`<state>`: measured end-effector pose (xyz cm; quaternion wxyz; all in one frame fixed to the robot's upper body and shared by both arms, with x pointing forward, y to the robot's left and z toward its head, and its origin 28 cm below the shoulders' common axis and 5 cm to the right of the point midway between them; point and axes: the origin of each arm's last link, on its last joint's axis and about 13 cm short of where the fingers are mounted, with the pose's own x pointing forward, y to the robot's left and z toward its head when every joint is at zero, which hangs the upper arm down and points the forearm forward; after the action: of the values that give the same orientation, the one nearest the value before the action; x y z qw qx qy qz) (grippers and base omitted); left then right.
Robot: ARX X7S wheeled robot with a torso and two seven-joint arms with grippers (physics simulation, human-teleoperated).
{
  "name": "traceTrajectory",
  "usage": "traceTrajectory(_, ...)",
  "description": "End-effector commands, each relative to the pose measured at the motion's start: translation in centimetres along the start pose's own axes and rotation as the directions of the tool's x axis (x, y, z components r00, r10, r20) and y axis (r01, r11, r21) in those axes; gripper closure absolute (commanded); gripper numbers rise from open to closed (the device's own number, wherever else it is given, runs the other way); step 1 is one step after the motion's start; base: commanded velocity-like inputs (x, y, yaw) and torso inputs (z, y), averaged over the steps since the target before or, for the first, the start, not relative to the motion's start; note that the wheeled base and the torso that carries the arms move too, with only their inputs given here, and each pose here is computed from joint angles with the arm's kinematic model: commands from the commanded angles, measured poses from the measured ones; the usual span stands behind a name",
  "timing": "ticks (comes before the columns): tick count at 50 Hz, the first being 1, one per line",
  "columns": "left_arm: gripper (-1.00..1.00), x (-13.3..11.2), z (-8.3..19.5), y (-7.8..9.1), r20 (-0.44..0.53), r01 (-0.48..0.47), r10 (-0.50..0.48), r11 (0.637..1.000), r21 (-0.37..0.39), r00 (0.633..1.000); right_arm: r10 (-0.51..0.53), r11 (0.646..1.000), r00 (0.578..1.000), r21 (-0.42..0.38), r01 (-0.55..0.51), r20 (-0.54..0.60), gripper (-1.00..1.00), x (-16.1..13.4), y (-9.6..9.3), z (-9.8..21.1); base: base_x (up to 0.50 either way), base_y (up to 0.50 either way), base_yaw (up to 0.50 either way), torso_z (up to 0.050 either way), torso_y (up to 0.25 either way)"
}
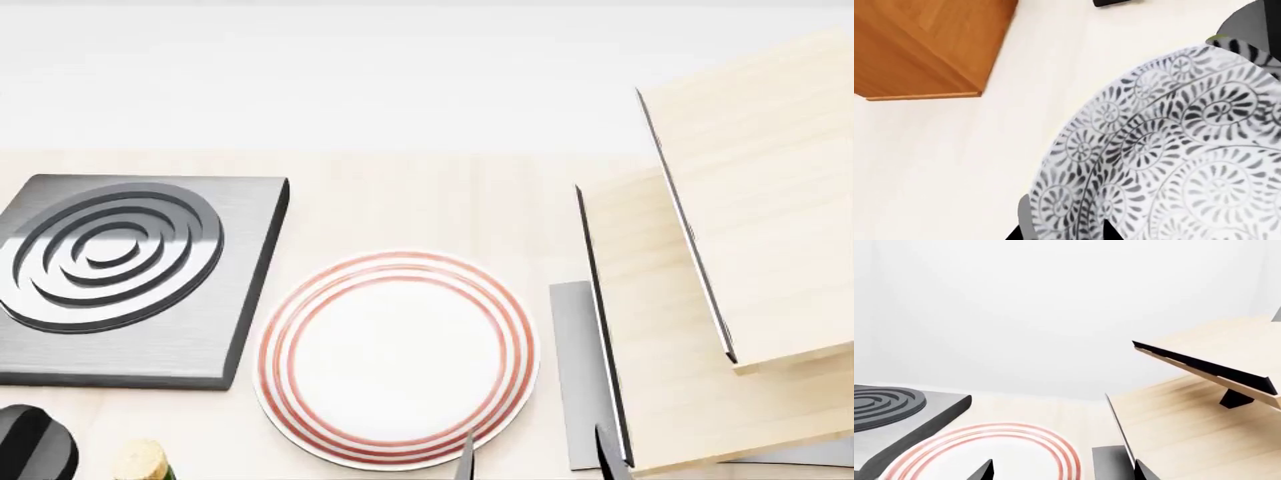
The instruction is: Pick up the akita bowl and put it on the plate.
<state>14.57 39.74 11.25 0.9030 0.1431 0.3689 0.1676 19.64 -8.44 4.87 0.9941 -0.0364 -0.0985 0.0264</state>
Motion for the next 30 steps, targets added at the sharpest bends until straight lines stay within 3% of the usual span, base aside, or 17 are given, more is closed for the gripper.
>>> traceTrajectory(1, 1.0, -0.4, -0.5, -0.4, 0.067, 0.01, -0.011, 1.0, 0.017, 0.998, 0.0, 1.0, 1.0, 0.001, 0.0, 0.001, -1.0, 0.1, 0.0, 0.0, 0.0, 0.0, 0.0, 0.0, 0.0)
traceTrajectory(13, 1.0, -2.5, 0.8, -0.1, 0.265, -0.025, 0.032, 0.999, -0.028, 0.964, -0.001, 1.0, 1.0, 0.0, 0.001, 0.003, -1.0, 0.1, -0.1, 0.0, 0.0, 0.0, 0.0, -0.002, 0.0)
traceTrajectory(14, 1.0, -2.7, 1.0, -0.1, 0.271, 0.011, 0.003, 0.999, -0.051, 0.963, -0.001, 1.0, 1.0, 0.001, 0.001, 0.004, -1.0, 0.1, -0.1, 0.1, 0.0, 0.0, 0.0, 0.0, 0.0)
traceTrajectory(22, 1.0, -3.3, 1.5, 0.1, 0.321, -0.033, 0.046, 0.998, -0.046, 0.946, -0.005, 1.0, 1.0, 0.002, 0.005, 0.006, -1.0, 0.1, -0.1, 0.2, 0.0, 0.0, 0.0, 0.0, 0.0)
traceTrajectory(30, 1.0, -4.0, 2.5, 0.5, 0.393, -0.052, 0.089, 0.993, -0.104, 0.915, -0.006, 1.0, 1.0, 0.004, 0.006, 0.005, -1.0, 0.1, -0.2, 0.2, 0.0, 0.0, 0.0, 0.0, 0.0)
